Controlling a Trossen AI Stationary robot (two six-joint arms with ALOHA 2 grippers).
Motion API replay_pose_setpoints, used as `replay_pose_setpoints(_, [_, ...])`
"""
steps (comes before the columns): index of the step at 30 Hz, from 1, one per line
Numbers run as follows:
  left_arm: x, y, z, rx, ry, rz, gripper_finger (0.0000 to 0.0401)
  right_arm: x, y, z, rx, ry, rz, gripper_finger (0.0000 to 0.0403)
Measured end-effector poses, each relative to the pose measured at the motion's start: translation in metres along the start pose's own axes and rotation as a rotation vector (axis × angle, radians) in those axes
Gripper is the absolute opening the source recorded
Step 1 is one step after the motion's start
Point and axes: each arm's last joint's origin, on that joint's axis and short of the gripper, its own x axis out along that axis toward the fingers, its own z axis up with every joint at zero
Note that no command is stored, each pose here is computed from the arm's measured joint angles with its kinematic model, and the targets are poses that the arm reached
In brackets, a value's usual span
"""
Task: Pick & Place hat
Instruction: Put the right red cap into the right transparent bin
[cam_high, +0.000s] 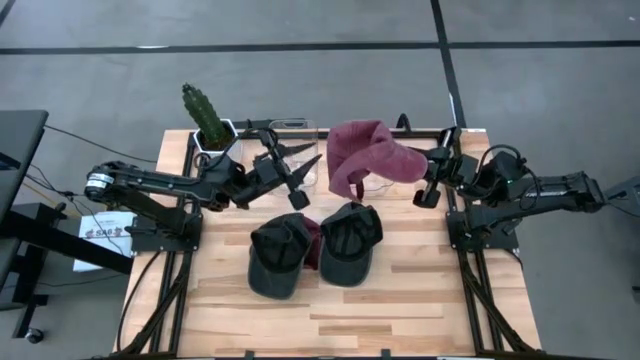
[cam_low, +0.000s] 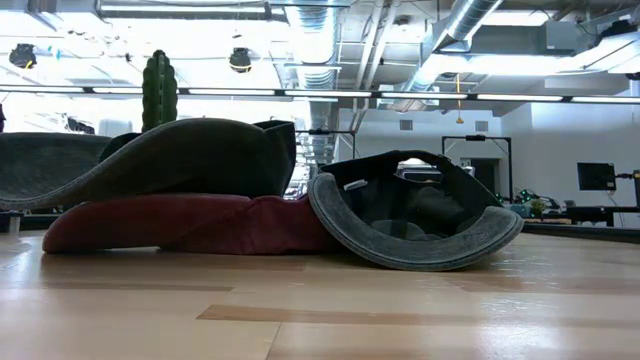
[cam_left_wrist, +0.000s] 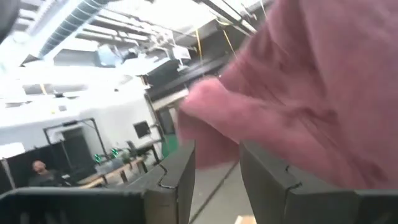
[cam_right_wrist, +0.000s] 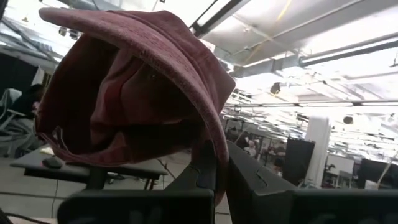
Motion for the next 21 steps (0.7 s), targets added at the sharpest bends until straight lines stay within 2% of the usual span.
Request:
replay_pose_setpoints(6, [0.023, -0.007, -0.001, 0.111, 0.067, 0.091, 0.0122, -0.001, 0.002, 0.001, -0.009, -0.005, 0.011, 0.0001])
replay_pose_setpoints(12, [0.048, -0.035, -0.019, 0.204, 0.145, 0.107, 0.0122, 0.000, 0.000, 0.002, -0.025, -0.011, -0.023, 0.0001])
replay_pose_setpoints(21, [0.067, -0.030, 0.001, 0.137, 0.060, 0.211, 0.0122, 0.005, 0.012, -0.005, -0.033, 0.044, 0.032, 0.0001])
